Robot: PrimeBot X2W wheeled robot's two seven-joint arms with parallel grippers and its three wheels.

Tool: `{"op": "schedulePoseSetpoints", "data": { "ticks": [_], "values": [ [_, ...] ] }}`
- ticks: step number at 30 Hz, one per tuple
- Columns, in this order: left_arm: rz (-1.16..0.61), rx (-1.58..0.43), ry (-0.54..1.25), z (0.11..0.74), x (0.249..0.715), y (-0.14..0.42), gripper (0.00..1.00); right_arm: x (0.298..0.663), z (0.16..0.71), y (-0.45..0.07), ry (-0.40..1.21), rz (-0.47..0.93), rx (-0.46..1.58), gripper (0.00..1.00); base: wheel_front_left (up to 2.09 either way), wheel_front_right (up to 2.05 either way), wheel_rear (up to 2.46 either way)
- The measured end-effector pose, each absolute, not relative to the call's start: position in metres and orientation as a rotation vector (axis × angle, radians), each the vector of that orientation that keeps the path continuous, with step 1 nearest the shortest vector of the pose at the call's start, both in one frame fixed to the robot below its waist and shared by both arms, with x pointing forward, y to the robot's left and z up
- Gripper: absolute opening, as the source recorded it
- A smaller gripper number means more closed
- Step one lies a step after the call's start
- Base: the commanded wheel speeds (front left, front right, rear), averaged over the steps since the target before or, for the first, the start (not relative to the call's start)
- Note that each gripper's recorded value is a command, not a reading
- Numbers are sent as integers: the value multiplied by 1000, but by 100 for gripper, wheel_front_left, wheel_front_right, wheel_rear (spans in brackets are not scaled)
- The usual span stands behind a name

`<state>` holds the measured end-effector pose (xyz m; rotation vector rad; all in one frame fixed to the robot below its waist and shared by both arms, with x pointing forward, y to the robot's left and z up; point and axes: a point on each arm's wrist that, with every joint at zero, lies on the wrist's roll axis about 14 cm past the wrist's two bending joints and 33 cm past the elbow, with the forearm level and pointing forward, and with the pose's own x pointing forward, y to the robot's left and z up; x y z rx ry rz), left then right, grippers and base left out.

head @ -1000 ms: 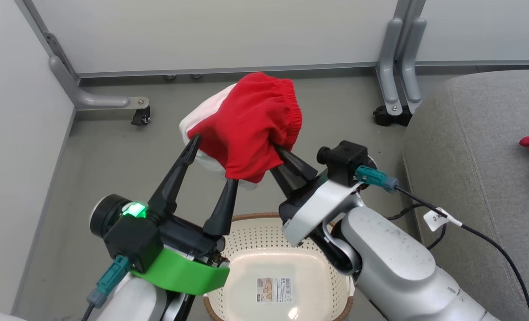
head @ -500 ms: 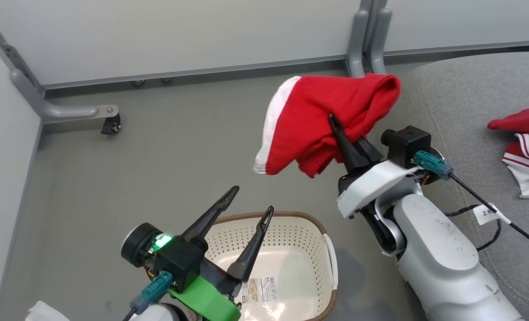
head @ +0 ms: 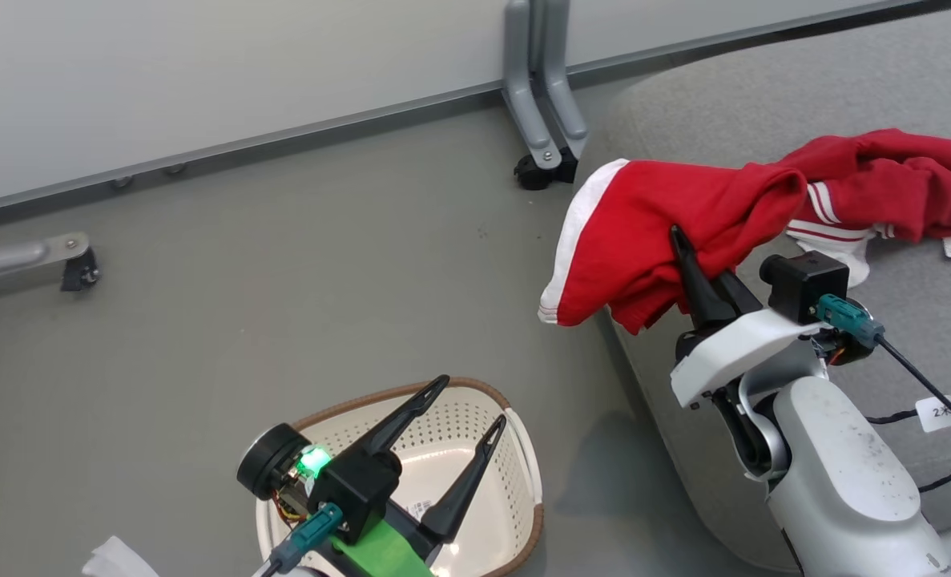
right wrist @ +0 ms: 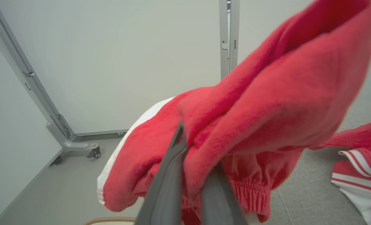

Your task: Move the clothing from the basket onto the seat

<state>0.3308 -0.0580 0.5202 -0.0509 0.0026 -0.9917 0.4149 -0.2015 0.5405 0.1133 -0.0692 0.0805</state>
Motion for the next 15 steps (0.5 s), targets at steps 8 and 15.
{"op": "schedulePoseSetpoints", "data": {
  "ticks": [8, 15],
  "values": [
    [-1138, -41, 0, 518, 326, -94, 100, 384, 537, -264, -72, -111, 111, 0, 0, 0, 0],
    [-1261, -42, 1, 516, 323, -122, 100, 354, 533, -318, -76, -290, 110, 0, 0, 0, 0]
  ]
}}
